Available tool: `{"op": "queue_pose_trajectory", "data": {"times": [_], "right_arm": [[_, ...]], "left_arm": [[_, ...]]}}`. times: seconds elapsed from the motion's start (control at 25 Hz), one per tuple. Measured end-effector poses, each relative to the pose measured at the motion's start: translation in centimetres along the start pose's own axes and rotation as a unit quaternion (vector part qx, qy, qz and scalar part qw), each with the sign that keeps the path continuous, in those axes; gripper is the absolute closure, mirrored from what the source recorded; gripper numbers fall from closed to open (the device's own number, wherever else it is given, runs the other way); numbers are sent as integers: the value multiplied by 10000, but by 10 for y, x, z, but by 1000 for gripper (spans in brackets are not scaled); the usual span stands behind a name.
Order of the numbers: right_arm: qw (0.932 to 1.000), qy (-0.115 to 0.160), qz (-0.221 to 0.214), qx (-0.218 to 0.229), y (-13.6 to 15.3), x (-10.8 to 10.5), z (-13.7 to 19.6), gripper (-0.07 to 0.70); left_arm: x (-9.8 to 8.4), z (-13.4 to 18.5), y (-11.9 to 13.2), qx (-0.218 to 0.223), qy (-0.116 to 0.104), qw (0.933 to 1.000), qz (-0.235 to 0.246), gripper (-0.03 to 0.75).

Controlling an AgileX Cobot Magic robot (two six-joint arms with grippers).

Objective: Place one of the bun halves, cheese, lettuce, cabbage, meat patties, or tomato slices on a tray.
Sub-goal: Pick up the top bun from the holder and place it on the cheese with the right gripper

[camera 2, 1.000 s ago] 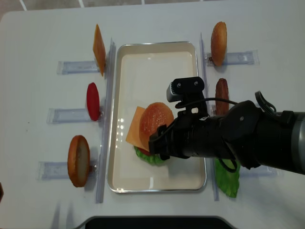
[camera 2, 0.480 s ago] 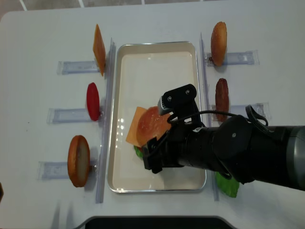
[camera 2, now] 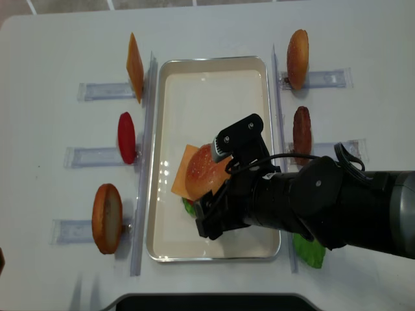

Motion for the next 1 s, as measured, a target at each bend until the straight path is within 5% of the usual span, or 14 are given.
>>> {"op": "queue_pose_trajectory", "data": {"times": [0.32,0.76,1.0], "right_arm": [[9991,-362,209,-79,0,-8,-3,43],[9892,-1388,455,-116,-1,-17,-7,41],[9817,-1539,1125,-52,-5,-42,-9,41]], "left_arm": [[0,0,0,0,0,10000,0,433],[0,0,0,0,0,10000,0,433],[0,0,0,0,0,10000,0,433]]}}
Point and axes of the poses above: a point on each arm's last joint axis where the gripper is mounted, y pointing out along that axis toward the gripper, x along the wrist's bending axis when the last joint is at zero, z = x × y, the point moved 10 cm from there along y, pointing out along that axis toward the gripper, and after that the axes turned 6 degrees about -y, right-handed, at the moved point
